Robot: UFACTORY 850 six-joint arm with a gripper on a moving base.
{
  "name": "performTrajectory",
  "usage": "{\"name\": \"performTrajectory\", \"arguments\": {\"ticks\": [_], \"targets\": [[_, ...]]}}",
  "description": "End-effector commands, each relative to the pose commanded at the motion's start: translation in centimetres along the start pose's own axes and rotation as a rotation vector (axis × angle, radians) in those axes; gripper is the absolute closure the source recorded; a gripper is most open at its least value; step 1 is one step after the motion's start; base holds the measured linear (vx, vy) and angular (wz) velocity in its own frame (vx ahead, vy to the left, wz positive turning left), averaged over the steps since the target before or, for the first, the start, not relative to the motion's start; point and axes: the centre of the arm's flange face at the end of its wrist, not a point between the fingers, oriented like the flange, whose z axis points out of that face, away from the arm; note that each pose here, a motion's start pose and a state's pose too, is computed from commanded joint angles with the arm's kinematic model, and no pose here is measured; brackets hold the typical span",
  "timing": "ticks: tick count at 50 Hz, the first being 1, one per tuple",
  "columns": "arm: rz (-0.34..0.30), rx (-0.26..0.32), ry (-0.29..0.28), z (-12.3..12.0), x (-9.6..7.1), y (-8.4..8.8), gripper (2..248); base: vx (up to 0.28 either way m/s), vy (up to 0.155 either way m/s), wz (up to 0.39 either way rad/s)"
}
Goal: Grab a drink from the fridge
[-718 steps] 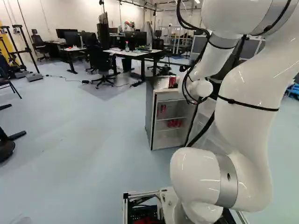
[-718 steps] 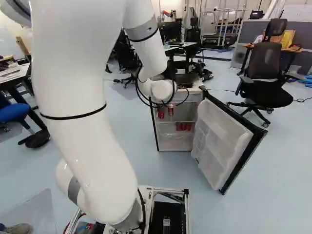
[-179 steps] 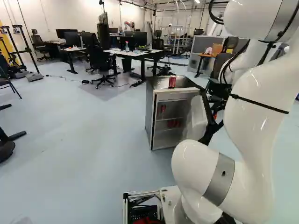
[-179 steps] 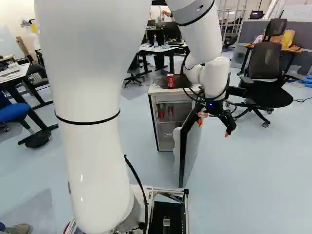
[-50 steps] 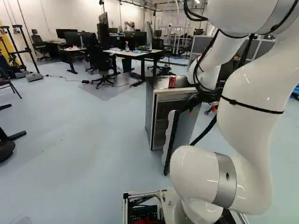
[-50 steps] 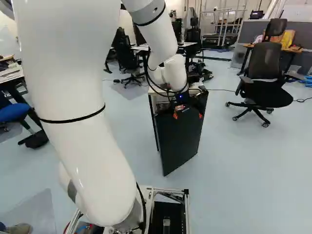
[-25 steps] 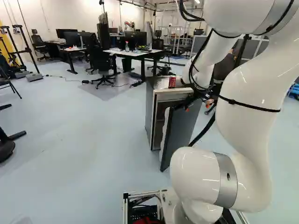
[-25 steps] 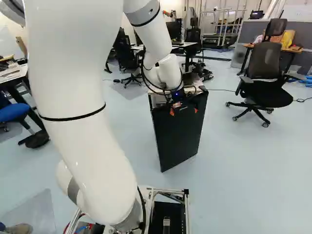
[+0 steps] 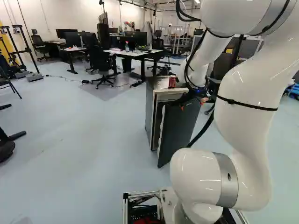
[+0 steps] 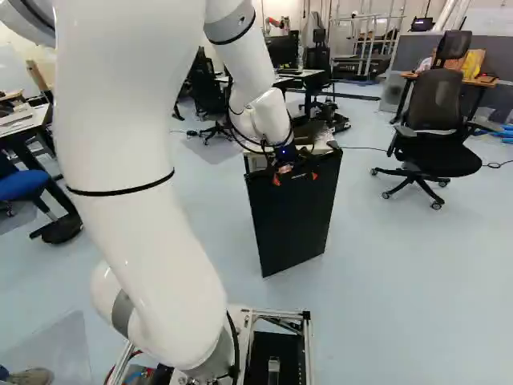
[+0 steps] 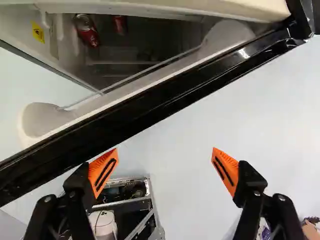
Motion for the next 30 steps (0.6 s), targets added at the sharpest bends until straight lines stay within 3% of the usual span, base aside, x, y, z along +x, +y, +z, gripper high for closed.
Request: {"name": "performTrajectory", "arguments": {"ticks": [30], "targets": [[-0.052,0.015,0.058,0.0,2.5,-2.4,3,0.000,0.000,0.000]]}}
